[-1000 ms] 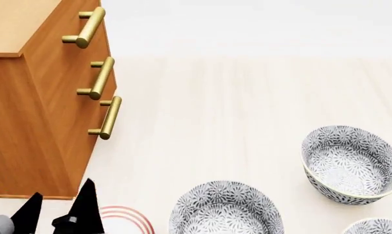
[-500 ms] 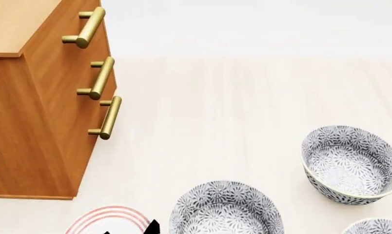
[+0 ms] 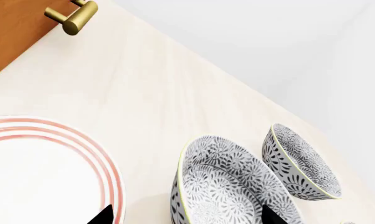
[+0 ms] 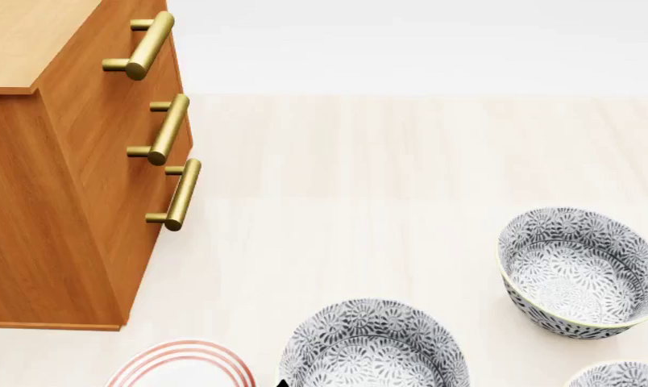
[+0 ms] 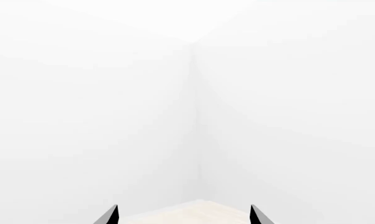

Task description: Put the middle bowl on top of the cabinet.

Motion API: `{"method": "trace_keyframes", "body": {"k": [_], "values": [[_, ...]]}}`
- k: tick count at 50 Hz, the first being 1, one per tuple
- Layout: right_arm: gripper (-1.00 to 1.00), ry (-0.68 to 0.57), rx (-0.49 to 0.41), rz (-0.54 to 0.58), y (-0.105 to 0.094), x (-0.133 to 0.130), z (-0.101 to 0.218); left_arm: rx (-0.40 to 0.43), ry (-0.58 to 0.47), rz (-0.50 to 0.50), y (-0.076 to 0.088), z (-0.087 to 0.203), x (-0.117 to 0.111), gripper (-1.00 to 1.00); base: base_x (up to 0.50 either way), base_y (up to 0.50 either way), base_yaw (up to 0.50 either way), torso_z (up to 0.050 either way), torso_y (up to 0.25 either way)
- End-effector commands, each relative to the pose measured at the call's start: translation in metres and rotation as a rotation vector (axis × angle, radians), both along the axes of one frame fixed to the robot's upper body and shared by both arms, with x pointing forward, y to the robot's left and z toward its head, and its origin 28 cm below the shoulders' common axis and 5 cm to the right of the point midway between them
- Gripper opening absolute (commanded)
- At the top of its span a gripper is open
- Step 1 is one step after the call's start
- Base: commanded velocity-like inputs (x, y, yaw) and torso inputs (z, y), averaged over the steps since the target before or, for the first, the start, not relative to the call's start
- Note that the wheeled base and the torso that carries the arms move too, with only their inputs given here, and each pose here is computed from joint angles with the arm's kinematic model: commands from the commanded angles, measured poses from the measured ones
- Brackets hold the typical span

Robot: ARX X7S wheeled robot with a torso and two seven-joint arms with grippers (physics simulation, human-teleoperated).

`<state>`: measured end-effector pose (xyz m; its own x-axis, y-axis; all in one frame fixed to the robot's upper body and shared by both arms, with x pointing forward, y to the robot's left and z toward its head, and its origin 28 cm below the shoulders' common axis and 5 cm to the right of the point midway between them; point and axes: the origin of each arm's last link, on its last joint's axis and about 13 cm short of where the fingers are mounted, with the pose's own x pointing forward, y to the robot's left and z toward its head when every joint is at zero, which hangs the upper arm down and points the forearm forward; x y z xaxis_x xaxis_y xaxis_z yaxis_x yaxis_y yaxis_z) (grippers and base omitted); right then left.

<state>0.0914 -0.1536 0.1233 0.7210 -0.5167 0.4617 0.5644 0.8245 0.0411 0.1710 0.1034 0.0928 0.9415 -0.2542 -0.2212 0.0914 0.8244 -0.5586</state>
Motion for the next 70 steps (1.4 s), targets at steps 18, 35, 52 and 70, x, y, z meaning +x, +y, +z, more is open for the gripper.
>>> {"method": "trace_keyframes", "body": {"k": [18,35,52,70], "values": [[1.0,-0.006,0.001,-0.001,0.0,0.0,0.001,0.1,0.037,-0.002,-0.019,0.0,0.007,1.0,0.0,0.0,0.0,0.0,0.0],[1.0,-0.012,0.0,-0.005,0.001,-0.003,0.003,0.134,0.058,-0.028,-0.029,-0.004,0.001,1.0,0.0,0.0,0.0,0.0,0.0],[1.0,-0.015,0.002,-0.005,0.0,-0.004,0.003,0.166,0.07,-0.027,-0.037,-0.006,0.004,1.0,0.0,0.0,0.0,0.0,0.0],[1.0,-0.014,0.001,-0.001,0.001,-0.004,0.003,0.169,0.088,-0.017,-0.047,0.002,0.014,1.0,0.0,0.0,0.0,0.0,0.0]]}}
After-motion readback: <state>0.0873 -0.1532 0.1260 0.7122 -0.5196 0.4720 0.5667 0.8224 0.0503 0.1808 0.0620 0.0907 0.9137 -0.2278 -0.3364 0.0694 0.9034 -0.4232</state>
